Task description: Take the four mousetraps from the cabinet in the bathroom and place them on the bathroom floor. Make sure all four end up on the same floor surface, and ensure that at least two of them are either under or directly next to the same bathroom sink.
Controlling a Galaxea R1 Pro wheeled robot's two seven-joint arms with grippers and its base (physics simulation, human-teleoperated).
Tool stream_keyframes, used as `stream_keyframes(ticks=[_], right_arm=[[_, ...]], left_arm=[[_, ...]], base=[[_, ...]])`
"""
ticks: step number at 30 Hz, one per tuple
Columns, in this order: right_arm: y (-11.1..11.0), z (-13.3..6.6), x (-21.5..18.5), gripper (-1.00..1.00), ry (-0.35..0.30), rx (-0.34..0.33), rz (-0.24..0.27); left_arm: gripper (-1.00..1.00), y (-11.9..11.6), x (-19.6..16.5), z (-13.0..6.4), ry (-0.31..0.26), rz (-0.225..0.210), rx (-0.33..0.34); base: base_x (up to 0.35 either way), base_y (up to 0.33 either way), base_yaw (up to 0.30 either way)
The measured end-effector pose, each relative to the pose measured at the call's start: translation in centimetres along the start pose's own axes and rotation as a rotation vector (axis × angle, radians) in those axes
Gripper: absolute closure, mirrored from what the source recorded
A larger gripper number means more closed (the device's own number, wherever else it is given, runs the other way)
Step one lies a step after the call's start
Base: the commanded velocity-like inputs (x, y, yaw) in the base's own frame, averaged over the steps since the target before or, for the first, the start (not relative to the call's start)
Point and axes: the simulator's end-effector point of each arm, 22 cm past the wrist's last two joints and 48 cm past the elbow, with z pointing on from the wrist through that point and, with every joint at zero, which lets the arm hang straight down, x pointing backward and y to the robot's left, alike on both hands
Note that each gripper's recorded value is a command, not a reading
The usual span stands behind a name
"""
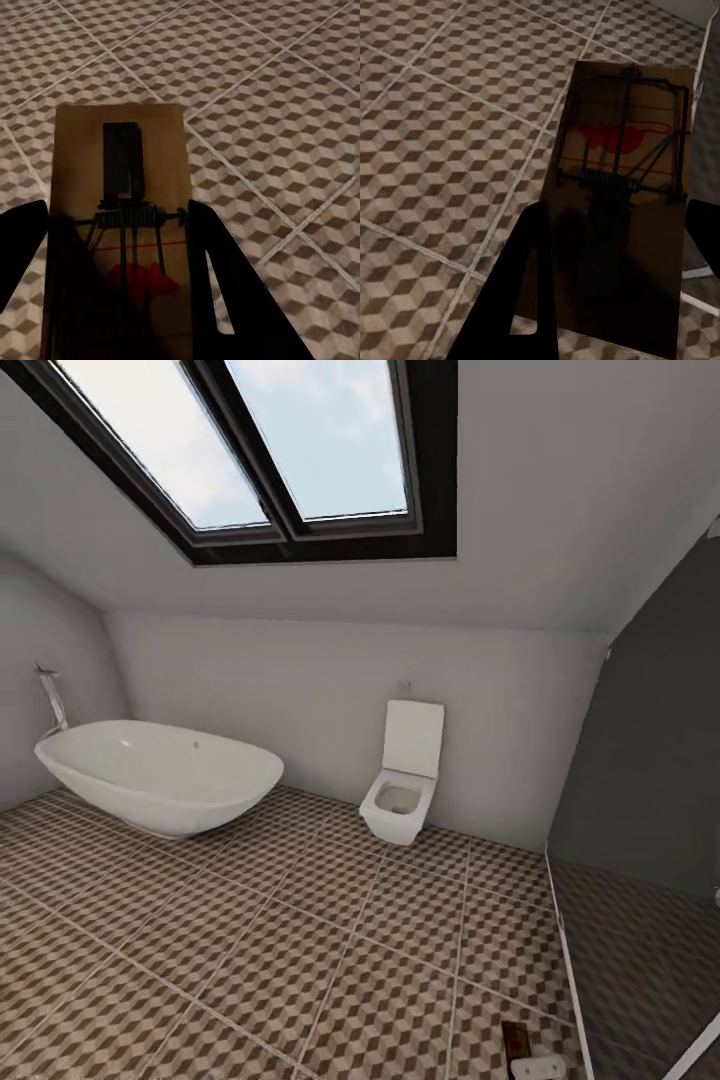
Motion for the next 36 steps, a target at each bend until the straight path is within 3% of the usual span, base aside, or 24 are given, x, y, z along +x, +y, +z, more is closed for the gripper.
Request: stream_keyframes(ticks=[36], right_arm=[[0.00,0.00,0.01,1.00,0.001,0.000,0.000]], left_arm=[[1.00,-0.02,-0.04,0.01,-0.001,0.000,0.000]], base=[[0.000,0.000,0.300]])
